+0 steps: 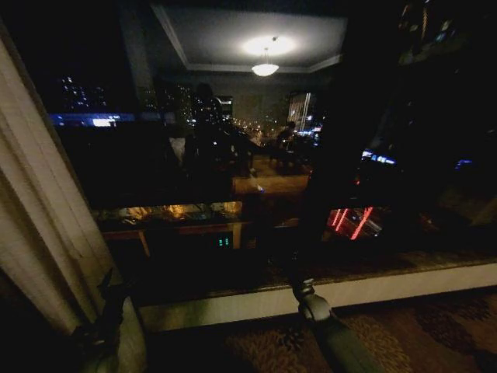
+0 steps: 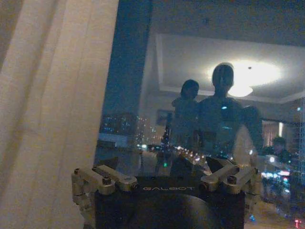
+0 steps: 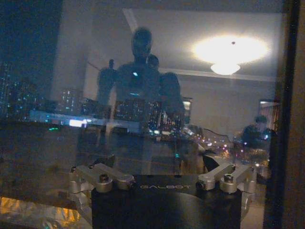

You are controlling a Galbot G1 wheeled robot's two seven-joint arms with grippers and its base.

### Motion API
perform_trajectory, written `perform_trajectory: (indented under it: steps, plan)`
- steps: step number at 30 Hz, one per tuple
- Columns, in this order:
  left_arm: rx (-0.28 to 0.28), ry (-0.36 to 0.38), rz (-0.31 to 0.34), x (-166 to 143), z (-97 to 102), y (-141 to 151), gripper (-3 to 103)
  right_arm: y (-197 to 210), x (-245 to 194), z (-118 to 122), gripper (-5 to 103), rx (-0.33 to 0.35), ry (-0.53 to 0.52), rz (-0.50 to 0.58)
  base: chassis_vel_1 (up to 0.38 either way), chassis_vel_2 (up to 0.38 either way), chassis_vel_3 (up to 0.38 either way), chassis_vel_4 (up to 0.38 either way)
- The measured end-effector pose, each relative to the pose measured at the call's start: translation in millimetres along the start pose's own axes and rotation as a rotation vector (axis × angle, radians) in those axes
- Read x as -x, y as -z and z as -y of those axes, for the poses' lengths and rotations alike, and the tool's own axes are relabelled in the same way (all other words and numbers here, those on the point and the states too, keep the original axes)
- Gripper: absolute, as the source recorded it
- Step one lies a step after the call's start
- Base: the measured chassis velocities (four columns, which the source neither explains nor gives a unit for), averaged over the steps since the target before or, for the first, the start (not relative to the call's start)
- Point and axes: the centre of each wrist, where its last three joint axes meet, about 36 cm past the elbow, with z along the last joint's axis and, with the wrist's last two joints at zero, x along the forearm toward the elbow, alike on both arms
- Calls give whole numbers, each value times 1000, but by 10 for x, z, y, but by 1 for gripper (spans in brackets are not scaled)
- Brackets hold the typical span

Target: Open the curtains by pulling them apart, changing their state from closed to fully open.

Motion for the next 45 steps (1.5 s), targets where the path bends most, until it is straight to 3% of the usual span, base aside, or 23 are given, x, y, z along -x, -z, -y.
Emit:
perform_trajectory:
  steps: [11,45]
  plan:
    - [0,1,0,0,1,0,100,0,0,0,100,0,0,0,-194,-191,206,189]
    - [0,1,0,0,1,0,100,0,0,1,100,0,0,0,-347,-340,344,352]
